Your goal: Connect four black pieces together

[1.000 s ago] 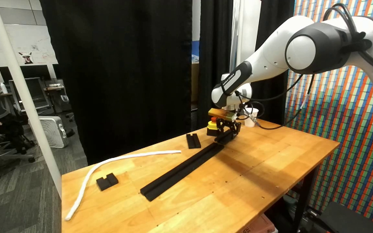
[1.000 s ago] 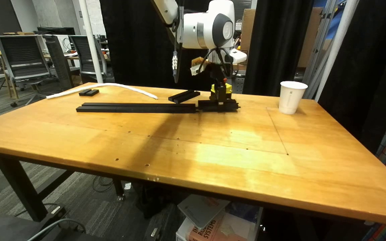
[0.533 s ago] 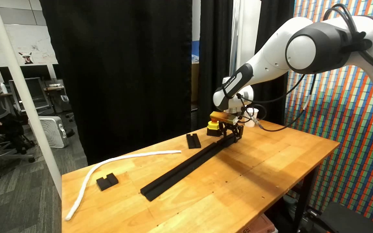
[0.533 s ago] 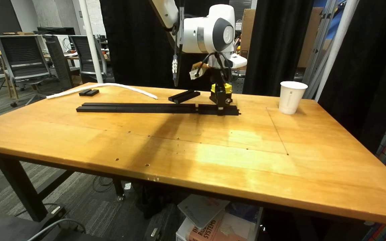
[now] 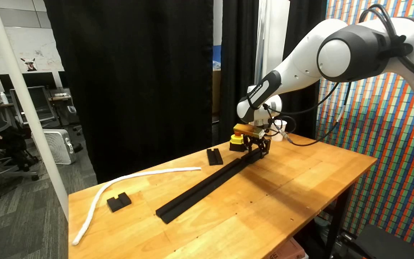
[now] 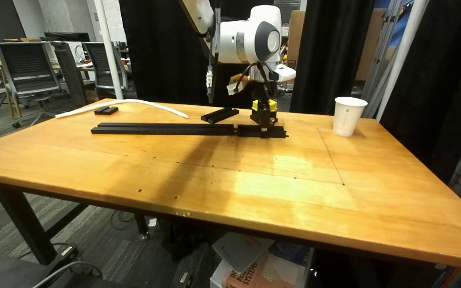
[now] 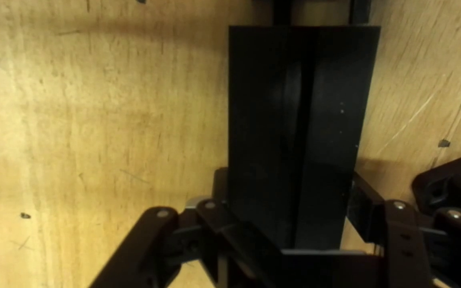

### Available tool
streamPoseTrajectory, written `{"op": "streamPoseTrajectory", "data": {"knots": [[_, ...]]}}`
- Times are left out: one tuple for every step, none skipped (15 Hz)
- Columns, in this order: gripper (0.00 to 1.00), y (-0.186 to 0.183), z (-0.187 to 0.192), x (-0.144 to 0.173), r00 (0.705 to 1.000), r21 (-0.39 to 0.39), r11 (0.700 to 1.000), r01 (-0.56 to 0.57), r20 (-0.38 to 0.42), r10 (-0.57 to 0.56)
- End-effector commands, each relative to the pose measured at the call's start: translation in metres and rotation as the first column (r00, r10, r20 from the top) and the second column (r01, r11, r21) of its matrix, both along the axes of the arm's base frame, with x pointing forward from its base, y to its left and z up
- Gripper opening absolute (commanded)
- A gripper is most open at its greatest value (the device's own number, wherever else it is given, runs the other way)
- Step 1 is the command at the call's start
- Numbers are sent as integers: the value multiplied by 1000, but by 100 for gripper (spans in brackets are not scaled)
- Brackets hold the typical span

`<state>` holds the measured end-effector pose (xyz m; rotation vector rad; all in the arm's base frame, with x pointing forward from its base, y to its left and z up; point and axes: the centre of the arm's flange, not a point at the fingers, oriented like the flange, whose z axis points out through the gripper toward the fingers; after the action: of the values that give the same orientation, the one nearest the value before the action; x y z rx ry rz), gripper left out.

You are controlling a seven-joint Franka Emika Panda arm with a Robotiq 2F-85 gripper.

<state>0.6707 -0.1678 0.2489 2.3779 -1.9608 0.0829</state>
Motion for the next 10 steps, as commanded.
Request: {"op": "streamPoseTrajectory", "data": {"knots": [[45,2,6,2,1000,14,1000,-16,9,16],[45,2,7,3,1000,18,1000,-17,10,17],[45,2,9,3,1000,20,1000,-18,11,18],[45,2,10,3,1000,21,1000,-19,14,18],[45,1,11,3,1000,28,999,-20,17,20],[45,1,12,3,1000,27,999,-19,16,18],[45,0,12,3,1000,29,999,-18,19,18],[45,-1,12,3,1000,29,999,-16,20,15],[45,-3,14,3,1000,32,999,-13,24,13],[45,-4,14,4,1000,31,999,-12,25,11]]}}
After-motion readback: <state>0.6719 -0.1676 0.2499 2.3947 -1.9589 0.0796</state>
